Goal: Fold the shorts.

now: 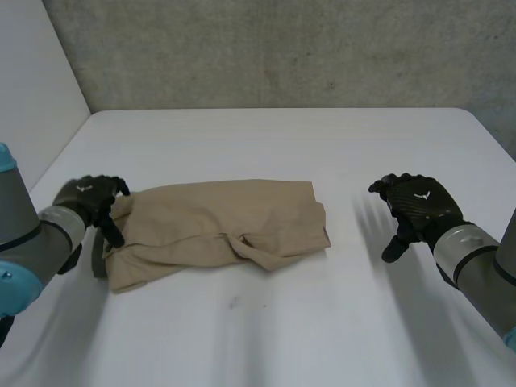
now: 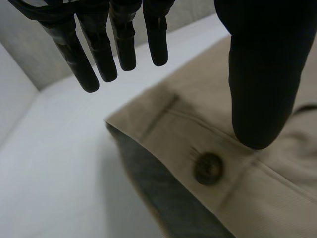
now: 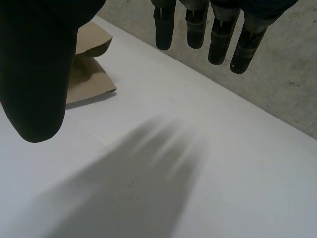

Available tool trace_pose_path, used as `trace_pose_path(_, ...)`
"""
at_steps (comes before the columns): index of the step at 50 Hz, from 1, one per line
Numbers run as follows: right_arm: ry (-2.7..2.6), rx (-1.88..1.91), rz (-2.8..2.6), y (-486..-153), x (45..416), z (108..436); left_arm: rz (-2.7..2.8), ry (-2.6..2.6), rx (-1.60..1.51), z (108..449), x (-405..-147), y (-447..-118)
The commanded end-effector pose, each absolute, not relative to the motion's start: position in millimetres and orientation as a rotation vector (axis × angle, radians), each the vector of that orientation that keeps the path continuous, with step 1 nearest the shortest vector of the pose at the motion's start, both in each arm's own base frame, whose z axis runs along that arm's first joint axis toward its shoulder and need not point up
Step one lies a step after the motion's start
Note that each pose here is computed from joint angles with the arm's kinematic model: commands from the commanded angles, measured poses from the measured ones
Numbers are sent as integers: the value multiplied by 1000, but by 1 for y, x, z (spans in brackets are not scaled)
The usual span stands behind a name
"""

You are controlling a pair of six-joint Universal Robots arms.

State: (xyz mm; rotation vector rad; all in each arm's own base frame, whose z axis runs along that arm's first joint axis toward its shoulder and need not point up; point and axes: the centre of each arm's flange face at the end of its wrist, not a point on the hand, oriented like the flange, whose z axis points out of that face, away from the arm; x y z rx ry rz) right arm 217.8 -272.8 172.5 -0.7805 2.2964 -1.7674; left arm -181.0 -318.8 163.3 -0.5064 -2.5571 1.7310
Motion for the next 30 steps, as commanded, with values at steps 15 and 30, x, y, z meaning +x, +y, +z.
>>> trace_pose_path(15, 2300, -792, -1774, -272, 218, 170, 1780, -2492, -502, 180, -184, -344)
trace_pose_path(30, 2294, -801, -1805, -272, 215, 175, 2608, -1688, -390, 395, -201, -335)
